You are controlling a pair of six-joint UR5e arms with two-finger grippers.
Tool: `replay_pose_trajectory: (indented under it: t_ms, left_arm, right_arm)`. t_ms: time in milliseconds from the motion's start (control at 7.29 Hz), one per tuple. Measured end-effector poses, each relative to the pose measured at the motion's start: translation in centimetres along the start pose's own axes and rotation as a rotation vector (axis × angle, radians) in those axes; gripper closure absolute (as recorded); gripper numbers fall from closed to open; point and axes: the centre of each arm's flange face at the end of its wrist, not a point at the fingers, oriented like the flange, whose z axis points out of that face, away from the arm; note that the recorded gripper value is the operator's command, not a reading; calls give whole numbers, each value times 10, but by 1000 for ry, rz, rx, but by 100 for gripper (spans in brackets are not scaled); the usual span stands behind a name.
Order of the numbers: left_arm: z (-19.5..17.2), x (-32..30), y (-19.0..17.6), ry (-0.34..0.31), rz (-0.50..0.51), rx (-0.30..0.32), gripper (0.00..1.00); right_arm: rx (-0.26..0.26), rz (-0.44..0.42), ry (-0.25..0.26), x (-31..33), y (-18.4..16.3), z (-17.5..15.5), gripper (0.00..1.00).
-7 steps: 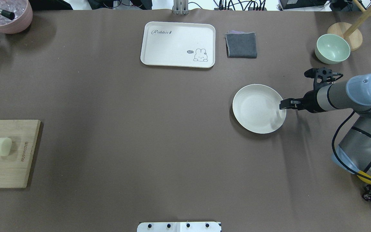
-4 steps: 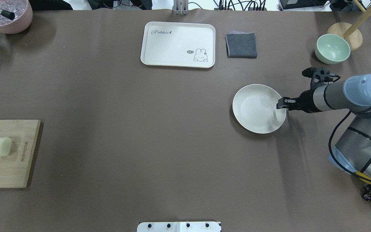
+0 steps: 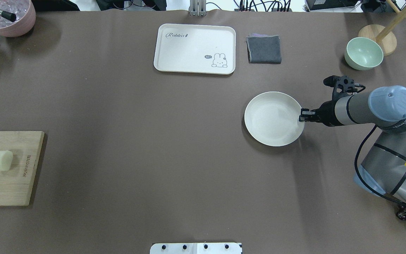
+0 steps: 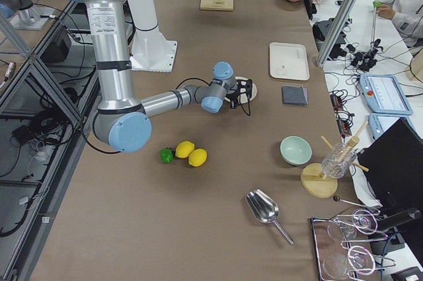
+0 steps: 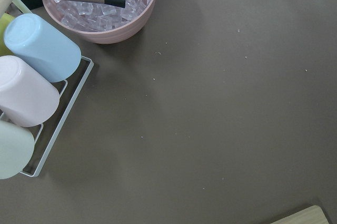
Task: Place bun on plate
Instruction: 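Drag the white plate with the right gripper toward the table center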
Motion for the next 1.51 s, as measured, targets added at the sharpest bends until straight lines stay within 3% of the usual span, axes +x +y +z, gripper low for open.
replay_pose_trajectory:
  t_ms: [274,960,1097,1234,1371,1508]
  left_arm:
    - [0,0,2,0,-1,-1,2]
    - [1,0,4,18,-9,-7,2]
    - [2,0,4,26,-10,-9,2]
    - [2,0,5,29,-11,-10,2]
    - [2,0,5,30,-12,-11,2]
    - [3,0,5,30,-12,-11,2]
  right_arm:
    - [3,61,-14,-58,7,-20,100]
    - [88,235,-82,-248,117,22,100]
    - [100,239,-83,-262,136,31,83]
    - [113,239,-77,-272,144,41,27]
    - [122,236,-70,-277,148,50,0]
    - [130,230,-66,-279,146,53,0]
